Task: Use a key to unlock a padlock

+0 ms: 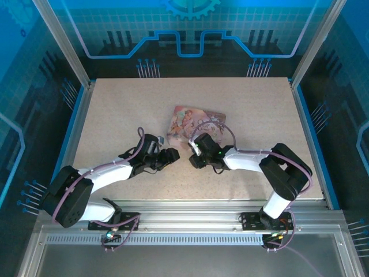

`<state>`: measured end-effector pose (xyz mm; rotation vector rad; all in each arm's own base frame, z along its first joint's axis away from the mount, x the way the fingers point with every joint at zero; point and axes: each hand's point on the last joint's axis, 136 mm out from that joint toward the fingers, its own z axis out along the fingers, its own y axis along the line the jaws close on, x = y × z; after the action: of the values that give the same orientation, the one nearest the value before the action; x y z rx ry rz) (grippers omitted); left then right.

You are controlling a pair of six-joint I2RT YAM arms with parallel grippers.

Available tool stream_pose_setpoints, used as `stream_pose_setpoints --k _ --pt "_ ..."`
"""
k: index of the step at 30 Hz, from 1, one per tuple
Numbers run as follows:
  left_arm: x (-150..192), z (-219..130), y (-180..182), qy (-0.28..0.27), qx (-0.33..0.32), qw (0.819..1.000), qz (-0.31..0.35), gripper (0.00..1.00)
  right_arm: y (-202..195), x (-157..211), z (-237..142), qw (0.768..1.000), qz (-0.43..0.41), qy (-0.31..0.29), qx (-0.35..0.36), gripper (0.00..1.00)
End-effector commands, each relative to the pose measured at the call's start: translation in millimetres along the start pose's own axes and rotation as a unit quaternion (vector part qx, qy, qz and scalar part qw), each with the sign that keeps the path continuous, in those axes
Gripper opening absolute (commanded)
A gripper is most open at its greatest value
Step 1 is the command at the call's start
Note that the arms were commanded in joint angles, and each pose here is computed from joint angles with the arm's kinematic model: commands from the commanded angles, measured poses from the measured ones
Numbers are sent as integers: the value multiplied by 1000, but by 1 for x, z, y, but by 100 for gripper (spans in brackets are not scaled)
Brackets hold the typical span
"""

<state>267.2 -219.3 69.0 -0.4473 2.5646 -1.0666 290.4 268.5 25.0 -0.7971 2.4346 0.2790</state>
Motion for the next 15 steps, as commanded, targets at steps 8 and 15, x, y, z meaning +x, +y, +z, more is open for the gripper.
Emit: stream_pose_setpoints --k 8,15 --pt "0 -3 3 -3 0 1000 -8 60 0 -4 10 1000 3 4 -2 24" --pt "0 -3 3 -3 -1 1000 -9 60 -2 -3 0 1000 -26 7 1 0"
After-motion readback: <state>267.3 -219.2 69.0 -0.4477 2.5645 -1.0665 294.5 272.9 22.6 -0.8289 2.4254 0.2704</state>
